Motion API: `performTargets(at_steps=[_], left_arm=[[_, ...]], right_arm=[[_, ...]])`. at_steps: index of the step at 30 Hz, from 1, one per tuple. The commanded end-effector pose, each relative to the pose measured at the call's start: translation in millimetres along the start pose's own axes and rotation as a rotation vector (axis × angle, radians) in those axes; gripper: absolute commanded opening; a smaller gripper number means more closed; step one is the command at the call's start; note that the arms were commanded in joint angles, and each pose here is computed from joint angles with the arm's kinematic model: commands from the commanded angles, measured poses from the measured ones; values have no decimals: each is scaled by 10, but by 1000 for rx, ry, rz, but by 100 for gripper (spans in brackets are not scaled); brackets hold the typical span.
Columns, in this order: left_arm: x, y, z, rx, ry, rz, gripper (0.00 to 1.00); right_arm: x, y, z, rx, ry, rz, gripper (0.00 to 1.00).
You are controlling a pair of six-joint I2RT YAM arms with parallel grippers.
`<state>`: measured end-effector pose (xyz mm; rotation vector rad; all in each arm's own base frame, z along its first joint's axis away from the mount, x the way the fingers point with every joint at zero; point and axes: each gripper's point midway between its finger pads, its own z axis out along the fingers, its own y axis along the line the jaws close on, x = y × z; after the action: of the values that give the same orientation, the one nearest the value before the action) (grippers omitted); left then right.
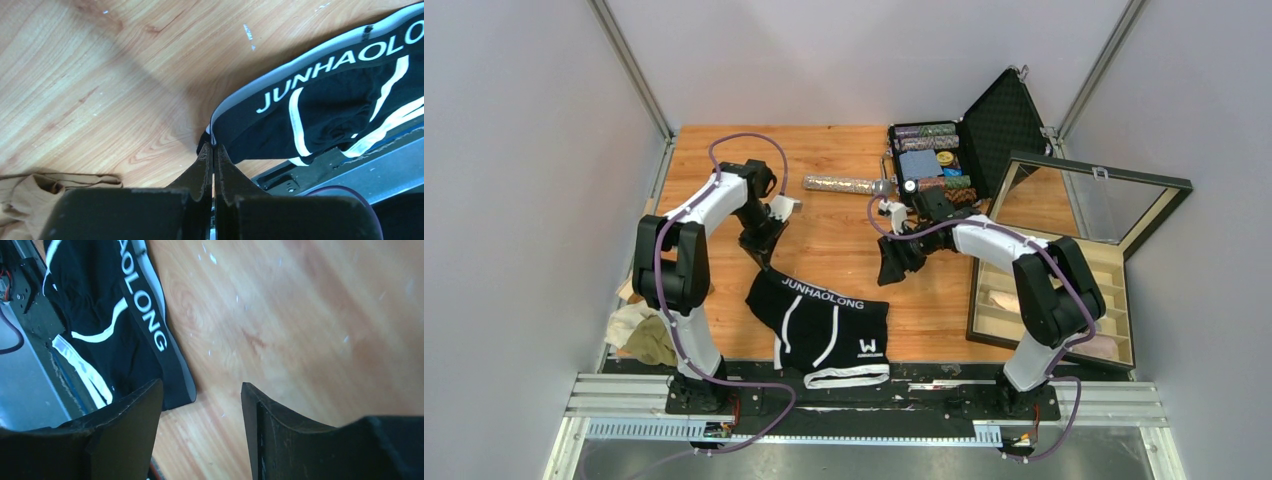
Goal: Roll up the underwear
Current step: Flatten out the underwear at the center of the board.
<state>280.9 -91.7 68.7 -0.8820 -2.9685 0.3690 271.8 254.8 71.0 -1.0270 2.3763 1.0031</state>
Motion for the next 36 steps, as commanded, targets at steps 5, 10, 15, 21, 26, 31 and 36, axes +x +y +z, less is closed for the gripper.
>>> performTargets(at_steps=[5, 10, 15, 21, 26, 31, 36], left_arm=[[-149, -184, -180, 60, -84, -32, 0], [-229, -201, -145, 87, -87, -51, 0], [-255, -191, -72, 101, -73, -60, 0], [-263, -191, -35, 110, -68, -69, 0], [-347, -158, -10, 109, -80, -87, 0], [-617, -34, 10, 78, -128, -119, 0], [-988, 210, 153, 24, -185, -176, 0]], right_arm=[[536, 288, -5, -30, 140, 442, 59], [645, 386, 95, -133, 190, 489, 53], [621, 418, 185, -212, 203, 486, 48], [497, 189, 285, -132, 189, 480, 15], [148, -151, 129, -10, 92, 402, 0], [-239, -632, -51, 166, 12, 237, 0], [-201, -1074, -19, 316, 41, 189, 0]])
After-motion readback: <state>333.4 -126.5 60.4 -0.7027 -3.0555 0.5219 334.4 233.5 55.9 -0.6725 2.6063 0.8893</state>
